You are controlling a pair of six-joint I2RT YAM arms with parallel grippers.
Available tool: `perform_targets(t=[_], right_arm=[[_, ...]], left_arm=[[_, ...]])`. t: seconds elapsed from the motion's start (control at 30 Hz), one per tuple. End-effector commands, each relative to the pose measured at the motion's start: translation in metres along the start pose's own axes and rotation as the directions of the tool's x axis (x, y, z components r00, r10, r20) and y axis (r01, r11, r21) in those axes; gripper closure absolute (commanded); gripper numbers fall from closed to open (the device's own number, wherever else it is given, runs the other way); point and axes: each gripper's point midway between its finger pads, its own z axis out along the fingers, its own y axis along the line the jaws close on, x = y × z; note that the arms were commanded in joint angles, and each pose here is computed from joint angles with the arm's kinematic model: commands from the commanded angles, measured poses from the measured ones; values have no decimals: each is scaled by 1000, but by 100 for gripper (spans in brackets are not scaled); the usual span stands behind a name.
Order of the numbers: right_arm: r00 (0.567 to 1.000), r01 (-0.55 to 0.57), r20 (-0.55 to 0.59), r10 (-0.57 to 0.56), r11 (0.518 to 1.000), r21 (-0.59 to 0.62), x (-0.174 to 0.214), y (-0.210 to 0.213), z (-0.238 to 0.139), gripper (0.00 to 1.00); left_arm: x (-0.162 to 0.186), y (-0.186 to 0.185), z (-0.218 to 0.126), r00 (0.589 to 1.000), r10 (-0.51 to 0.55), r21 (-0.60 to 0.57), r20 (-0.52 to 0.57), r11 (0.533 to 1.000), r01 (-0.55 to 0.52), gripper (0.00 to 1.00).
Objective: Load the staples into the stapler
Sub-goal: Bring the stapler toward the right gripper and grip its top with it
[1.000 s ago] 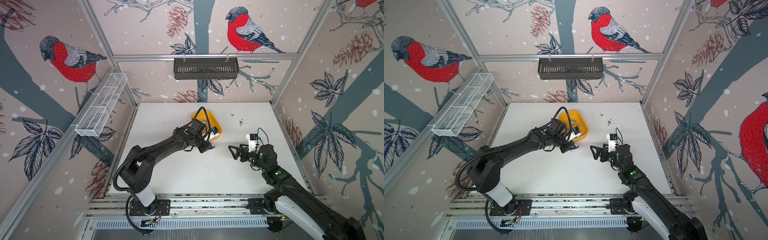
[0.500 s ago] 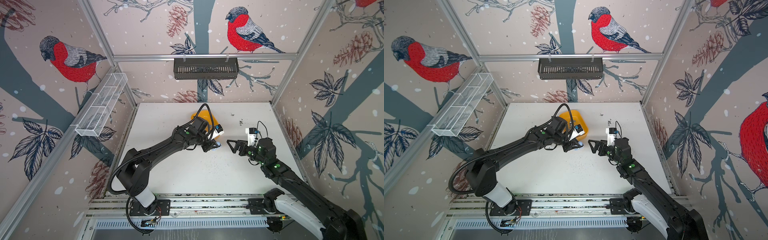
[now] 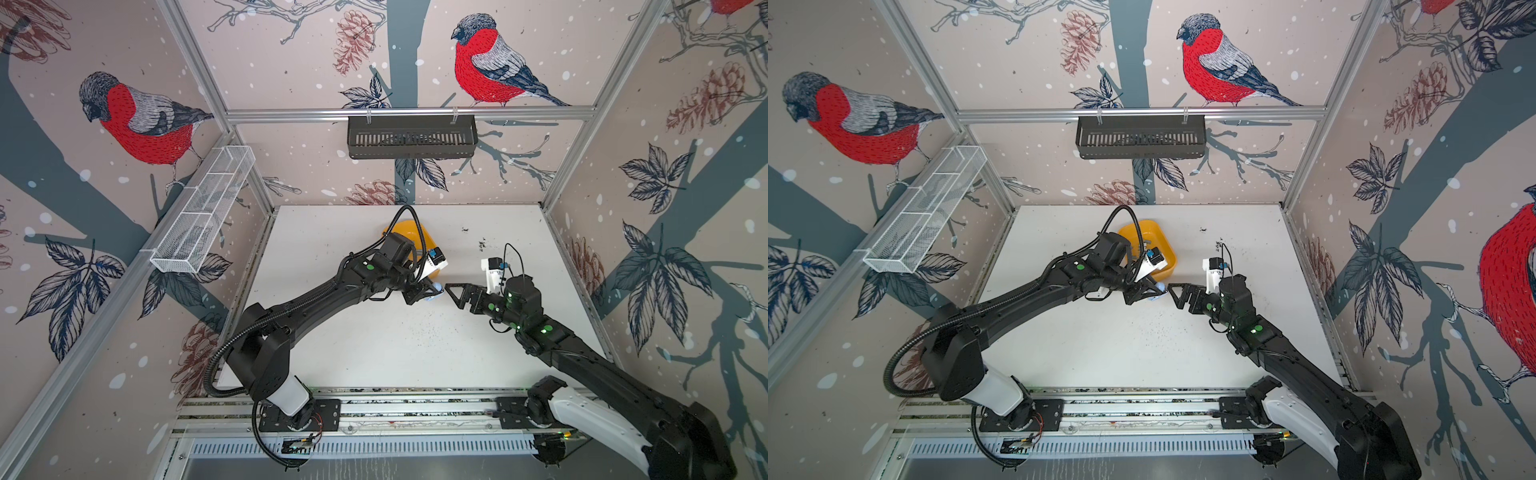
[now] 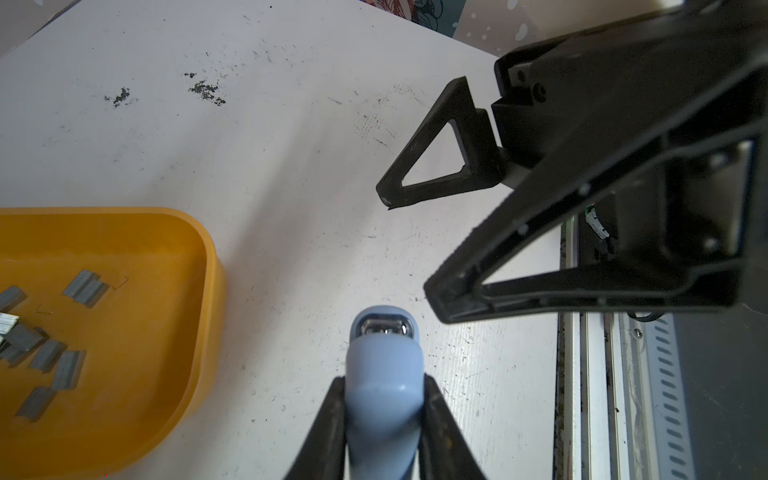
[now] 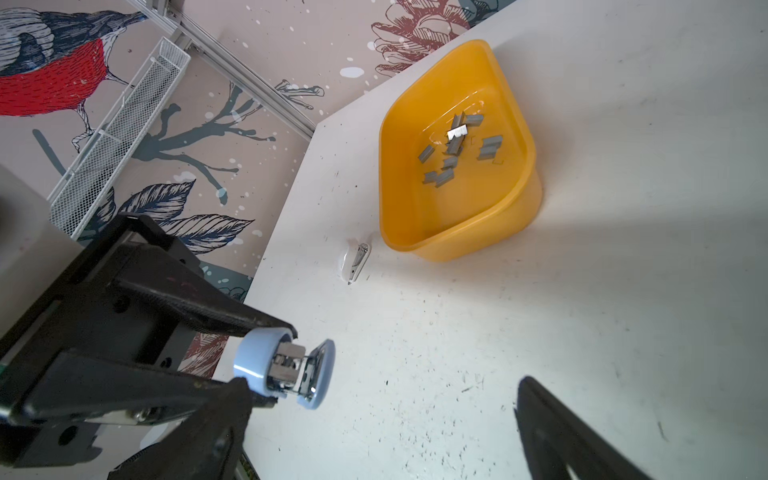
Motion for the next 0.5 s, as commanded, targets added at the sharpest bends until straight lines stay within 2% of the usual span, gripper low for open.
perform_targets(t=[0.0, 0.47], right_arm=[[1000, -11, 16, 11, 1000, 2, -3, 0, 1, 0], [999, -20, -24, 21, 999, 32, 5, -7, 11, 0]], left_arm=[[-10, -5, -5, 999, 24, 13, 40, 1000, -25, 88], [-16, -9, -11, 997, 35, 20, 68, 999, -37, 89]])
